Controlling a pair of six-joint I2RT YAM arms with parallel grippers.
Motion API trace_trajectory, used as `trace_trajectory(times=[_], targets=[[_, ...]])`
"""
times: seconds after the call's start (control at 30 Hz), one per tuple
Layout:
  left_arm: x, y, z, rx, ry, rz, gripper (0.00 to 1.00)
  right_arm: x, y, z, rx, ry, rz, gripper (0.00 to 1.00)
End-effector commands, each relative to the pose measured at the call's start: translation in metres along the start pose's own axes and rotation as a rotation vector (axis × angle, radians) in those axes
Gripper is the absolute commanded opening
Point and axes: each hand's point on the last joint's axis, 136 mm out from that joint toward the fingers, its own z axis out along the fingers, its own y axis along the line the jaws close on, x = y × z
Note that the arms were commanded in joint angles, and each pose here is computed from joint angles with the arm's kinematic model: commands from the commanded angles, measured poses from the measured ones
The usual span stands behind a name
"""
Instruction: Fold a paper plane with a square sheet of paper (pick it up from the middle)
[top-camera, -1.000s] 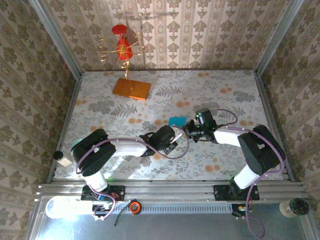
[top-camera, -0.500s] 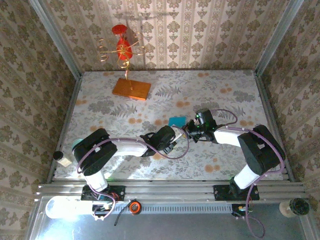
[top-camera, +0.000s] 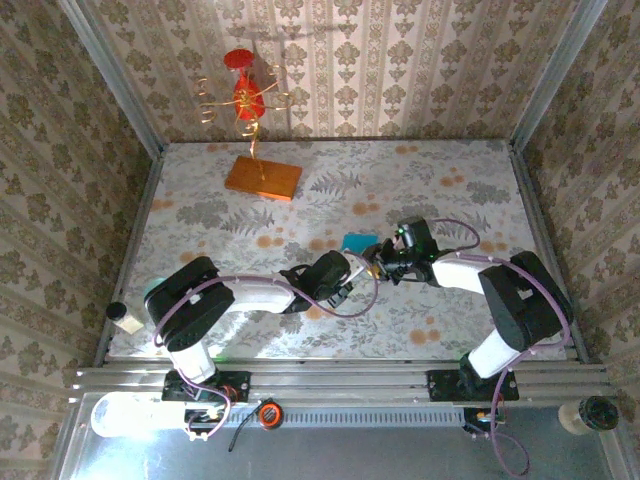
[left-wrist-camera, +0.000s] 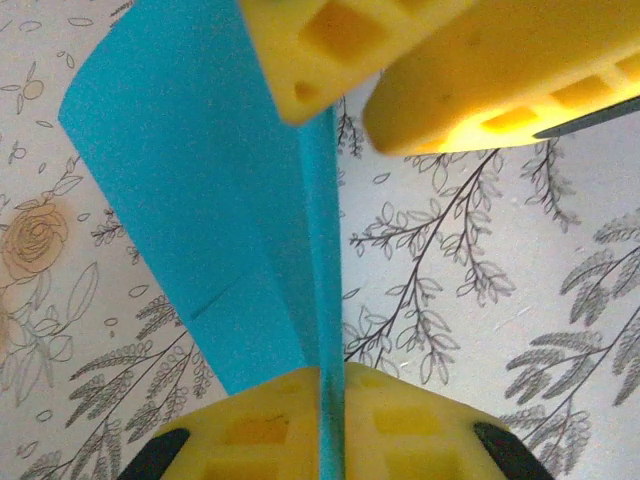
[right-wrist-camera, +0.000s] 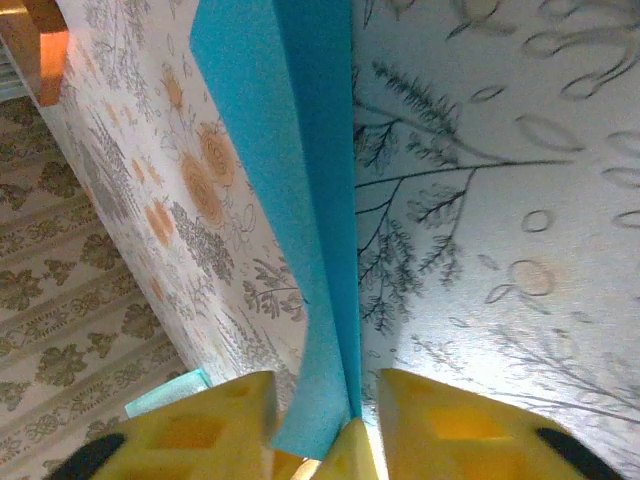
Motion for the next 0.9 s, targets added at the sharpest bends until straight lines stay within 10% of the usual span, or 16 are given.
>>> trace_trajectory(times=[0.0,0.87], targets=[[-0.001,-0.001,-0.006,0.050,-0.031,-0.092,0.13,-0.004,0.004,-0.015,-0.019,-0.025,-0.025,0.39],[-0.010,0.006,-0.022,0.474,-0.024,-0.776,0.00,-0.011,-0.016,-0.026,0.087,-0.049,-0.449,0.71]])
